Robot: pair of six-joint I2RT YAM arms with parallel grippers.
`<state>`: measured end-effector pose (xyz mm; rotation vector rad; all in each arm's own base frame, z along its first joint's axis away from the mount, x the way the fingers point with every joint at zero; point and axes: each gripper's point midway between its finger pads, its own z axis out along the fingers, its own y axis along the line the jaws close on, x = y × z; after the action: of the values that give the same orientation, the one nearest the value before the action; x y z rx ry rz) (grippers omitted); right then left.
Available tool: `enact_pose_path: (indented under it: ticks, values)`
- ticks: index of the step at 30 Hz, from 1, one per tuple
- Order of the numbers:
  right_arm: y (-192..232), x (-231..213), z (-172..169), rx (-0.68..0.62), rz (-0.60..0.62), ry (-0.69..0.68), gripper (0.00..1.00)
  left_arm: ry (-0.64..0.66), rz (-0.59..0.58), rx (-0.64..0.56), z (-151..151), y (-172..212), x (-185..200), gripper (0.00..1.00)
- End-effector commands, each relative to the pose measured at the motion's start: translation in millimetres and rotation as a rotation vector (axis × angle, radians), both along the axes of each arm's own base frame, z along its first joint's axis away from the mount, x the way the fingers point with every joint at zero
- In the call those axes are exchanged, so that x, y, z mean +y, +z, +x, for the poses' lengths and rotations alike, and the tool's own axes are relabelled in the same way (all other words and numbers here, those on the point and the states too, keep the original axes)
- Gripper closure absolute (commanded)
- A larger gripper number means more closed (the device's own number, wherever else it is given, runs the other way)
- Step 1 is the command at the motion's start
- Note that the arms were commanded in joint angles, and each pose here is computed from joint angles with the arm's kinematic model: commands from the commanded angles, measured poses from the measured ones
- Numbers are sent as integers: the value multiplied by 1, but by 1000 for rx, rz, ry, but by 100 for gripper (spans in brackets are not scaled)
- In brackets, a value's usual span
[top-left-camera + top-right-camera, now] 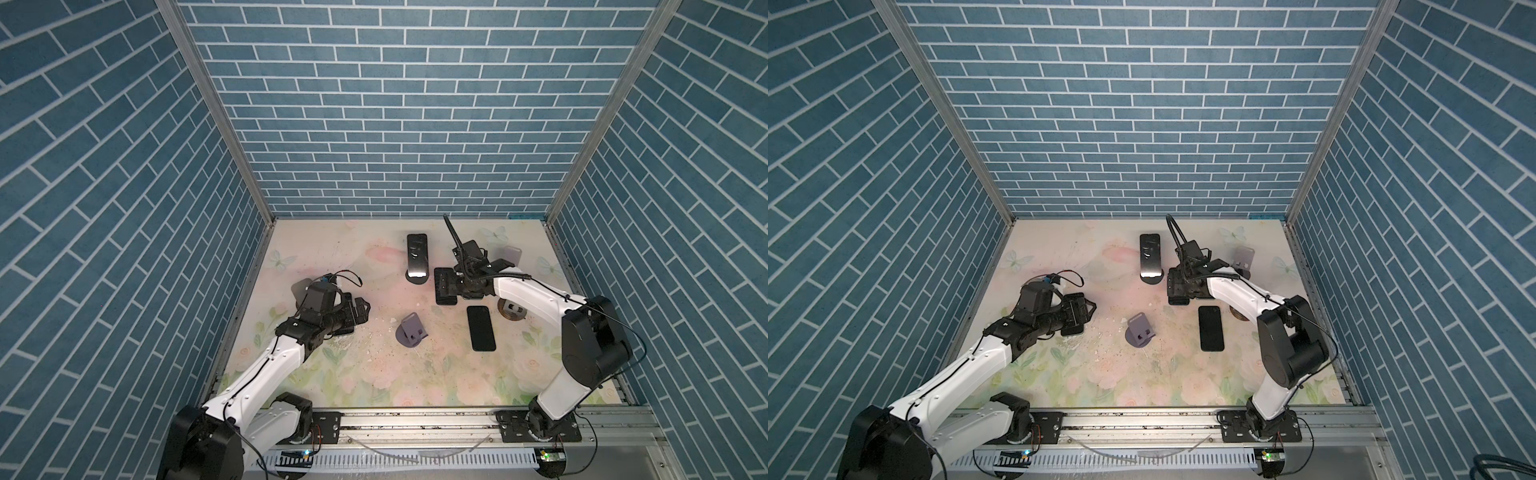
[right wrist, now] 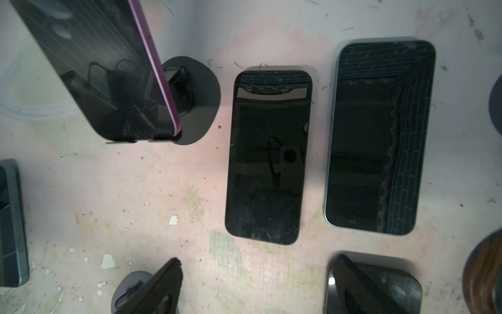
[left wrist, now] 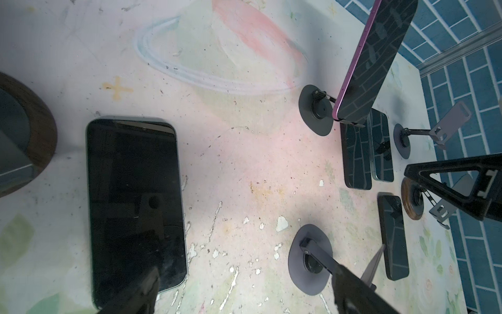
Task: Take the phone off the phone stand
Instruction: 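Move the right gripper back over the remaining phone stands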
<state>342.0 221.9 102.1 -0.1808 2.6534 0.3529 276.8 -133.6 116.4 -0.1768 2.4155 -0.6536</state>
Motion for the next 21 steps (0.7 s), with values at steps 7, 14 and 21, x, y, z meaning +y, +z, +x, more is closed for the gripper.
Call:
enact_pose_path:
  ticks: [7, 14, 21]
  values:
    - [29, 61, -64, -152, 77, 334, 11, -16, -21, -8, -4, 2, -11, 0]
    - [47, 85, -91, -208, 118, 467, 11, -19, -25, -6, -2, 1, -15, 0]
    - [38, 97, -104, -181, 103, 516, 10, -20, -22, 1, 0, -1, -16, 0]
